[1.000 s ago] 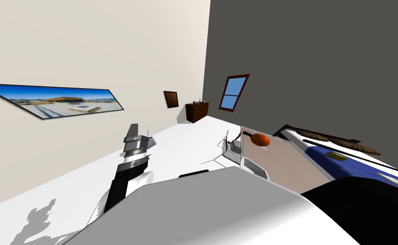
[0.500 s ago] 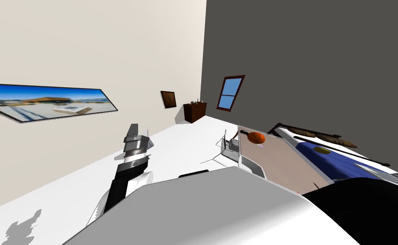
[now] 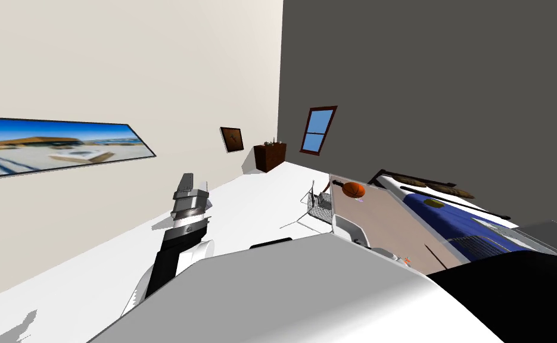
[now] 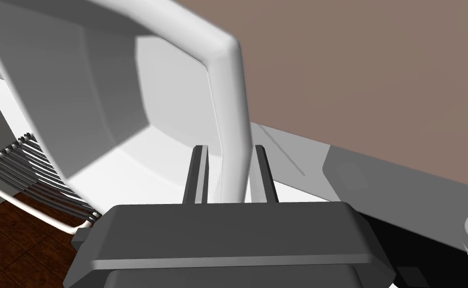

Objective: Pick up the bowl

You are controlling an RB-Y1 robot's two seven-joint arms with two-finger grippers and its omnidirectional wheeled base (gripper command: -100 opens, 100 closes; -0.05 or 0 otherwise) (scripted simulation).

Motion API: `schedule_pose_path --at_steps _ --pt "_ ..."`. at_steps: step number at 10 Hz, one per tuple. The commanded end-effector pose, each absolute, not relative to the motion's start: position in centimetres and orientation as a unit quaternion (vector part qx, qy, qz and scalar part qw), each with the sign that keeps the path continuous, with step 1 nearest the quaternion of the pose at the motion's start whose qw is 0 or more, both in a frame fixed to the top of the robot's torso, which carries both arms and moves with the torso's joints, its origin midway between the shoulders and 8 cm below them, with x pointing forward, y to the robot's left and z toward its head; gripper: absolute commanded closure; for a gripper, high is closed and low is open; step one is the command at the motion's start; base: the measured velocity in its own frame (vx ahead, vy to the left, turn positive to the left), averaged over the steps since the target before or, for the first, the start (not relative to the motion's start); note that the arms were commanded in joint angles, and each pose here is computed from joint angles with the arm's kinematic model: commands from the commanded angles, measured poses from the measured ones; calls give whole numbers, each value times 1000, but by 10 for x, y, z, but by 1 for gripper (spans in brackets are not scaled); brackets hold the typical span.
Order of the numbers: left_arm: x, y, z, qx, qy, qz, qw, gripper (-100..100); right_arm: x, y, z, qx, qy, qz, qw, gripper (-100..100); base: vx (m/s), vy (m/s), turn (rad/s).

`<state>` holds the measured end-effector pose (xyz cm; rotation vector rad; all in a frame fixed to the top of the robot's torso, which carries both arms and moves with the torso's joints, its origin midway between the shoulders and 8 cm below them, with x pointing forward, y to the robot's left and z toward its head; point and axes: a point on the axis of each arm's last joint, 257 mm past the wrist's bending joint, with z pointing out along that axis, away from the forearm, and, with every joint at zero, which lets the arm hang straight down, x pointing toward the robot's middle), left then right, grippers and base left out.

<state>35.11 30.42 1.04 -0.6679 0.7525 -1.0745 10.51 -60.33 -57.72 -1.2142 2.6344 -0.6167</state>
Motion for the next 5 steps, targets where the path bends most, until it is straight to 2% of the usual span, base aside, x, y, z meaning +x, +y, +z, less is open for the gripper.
schedule_pose_path --at_steps 1,2,3,4,5 --pt "351 304 10 -305 343 -490 741 0 112 -602 -577 -402 887 -207 96 100 -5 3 41" --pt "351 304 10 -305 343 -490 741 0 112 -602 -577 -398 888 -207 98 100 0 -6 10" --pt "351 304 10 -305 343 -490 741 0 122 -630 -563 -422 875 -223 80 100 -5 25 -249" --pt "351 304 10 -305 343 -490 741 0 132 -618 -567 -422 876 -214 91 100 -12 37 -192" --pt "351 304 10 -305 343 -490 741 0 134 -622 -565 -420 876 -219 90 100 -13 31 6"
